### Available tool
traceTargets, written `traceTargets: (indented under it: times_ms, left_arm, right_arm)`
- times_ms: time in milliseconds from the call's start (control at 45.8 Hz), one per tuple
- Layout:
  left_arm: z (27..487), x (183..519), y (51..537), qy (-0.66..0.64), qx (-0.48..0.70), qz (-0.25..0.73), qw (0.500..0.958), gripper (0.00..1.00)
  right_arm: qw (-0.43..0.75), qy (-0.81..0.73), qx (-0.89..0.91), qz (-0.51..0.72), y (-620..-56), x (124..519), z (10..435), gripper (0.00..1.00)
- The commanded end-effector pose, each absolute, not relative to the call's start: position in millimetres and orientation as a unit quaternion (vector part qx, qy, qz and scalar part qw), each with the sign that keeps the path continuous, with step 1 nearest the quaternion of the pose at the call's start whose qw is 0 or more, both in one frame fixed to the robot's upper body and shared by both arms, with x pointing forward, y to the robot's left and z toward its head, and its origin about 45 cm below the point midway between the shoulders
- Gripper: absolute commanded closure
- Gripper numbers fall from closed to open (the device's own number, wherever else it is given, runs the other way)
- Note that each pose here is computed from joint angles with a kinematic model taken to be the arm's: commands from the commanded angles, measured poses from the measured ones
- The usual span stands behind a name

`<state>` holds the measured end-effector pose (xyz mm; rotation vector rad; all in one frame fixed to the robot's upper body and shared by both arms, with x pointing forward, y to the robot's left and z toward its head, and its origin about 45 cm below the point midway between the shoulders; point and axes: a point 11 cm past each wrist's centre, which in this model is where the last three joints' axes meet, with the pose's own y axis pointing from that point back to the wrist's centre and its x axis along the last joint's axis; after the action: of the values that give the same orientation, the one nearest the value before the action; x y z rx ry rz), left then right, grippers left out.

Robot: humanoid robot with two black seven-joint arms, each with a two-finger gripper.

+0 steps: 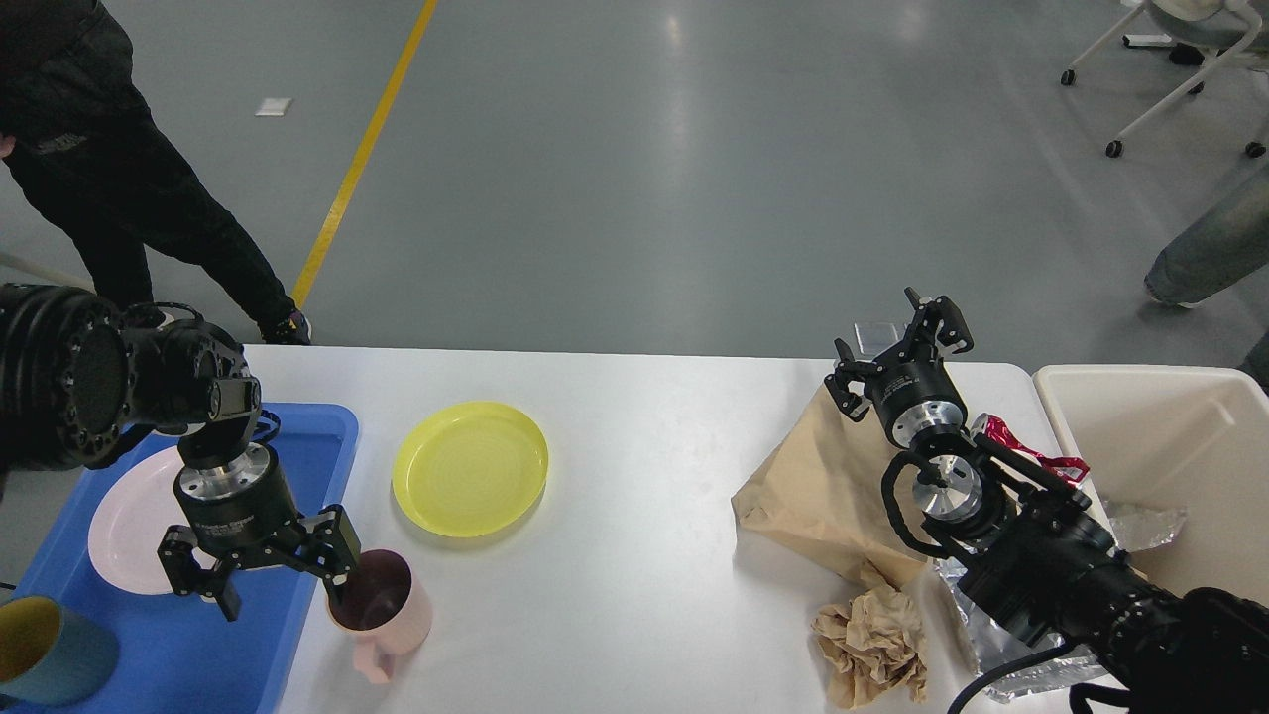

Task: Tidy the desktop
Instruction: 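Move the left gripper over the tray down to the pink mug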

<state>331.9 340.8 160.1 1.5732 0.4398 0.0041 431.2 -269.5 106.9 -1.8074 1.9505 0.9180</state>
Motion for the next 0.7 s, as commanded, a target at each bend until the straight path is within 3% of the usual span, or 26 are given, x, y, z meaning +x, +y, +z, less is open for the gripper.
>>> traceTargets:
  times_ms: [0,459,568,677]
  left_arm:
    - [150.6,327.8,335.7,0.201,0.696,-0.005,0.69,0.04]
    - [136.8,328.9,336.5,0.184,0.697,0.009,0.693,0.08]
    - [134.8,330.8,337.7,0.176,0.698,0.016,0.694,0.14]
    - [133.0,330.8,338.2,0.174,0.7,0.018,0.693,0.28]
  right_arm:
    - [0.163,0.685,-0.633,0.322,-269.9,431.1,106.6,0.0]
    - [0.163,0.684,-0.634,0.322,-269.5,431.2,106.9,0.0]
    - [0.162,0.684,-0.634,0.322,-269.7,431.0,106.5,0.0]
    - [0.163,0.685,-0.633,0.322,-269.9,431.1,106.6,0.0]
